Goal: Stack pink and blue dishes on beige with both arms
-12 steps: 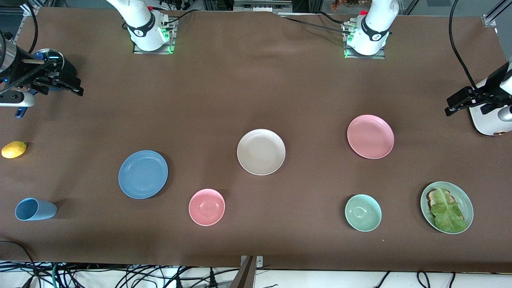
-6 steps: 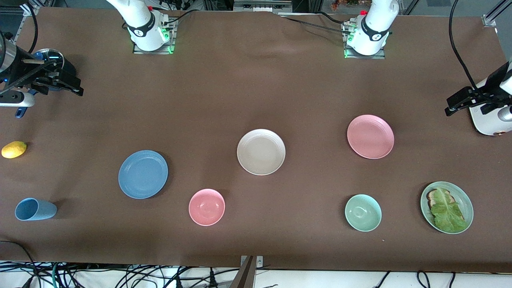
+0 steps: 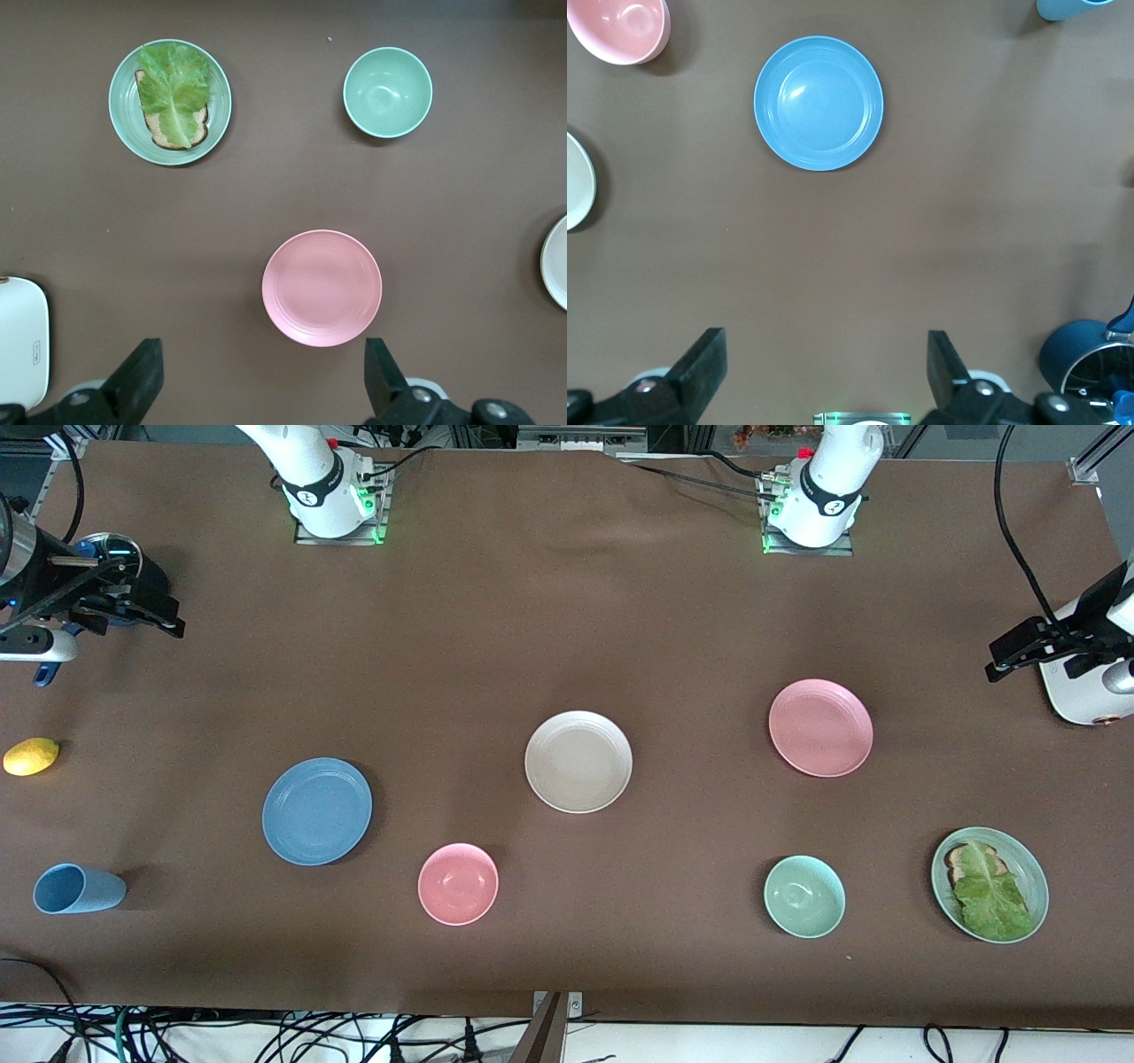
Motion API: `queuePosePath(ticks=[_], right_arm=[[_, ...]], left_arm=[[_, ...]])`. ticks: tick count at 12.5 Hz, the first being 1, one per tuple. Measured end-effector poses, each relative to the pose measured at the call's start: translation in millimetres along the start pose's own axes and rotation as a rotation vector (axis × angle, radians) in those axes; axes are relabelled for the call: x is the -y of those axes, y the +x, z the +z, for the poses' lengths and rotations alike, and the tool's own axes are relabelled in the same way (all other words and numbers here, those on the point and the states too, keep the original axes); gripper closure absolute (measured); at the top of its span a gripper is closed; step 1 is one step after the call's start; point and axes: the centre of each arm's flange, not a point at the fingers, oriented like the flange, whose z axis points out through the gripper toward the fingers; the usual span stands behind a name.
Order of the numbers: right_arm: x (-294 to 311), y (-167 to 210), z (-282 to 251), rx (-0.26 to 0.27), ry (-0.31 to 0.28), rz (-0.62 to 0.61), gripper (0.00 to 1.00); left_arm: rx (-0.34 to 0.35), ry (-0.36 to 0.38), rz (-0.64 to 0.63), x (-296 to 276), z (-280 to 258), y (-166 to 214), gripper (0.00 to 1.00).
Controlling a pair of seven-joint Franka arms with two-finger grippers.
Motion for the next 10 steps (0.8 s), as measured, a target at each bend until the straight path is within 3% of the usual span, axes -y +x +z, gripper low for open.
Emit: queuePosePath(ticks=[7, 10], right_arm=[[0.0, 0.8, -0.6, -0.007, 0.0, 0.0, 0.0], [-0.7, 4.7, -4.0, -0.044, 0.003, 0.002, 0.0]], left_arm=[[0.0, 0.0, 0.0, 0.0, 0.0, 0.0, 0.0], [0.0, 0.0, 0.0, 0.0, 0.0, 0.0, 0.0]])
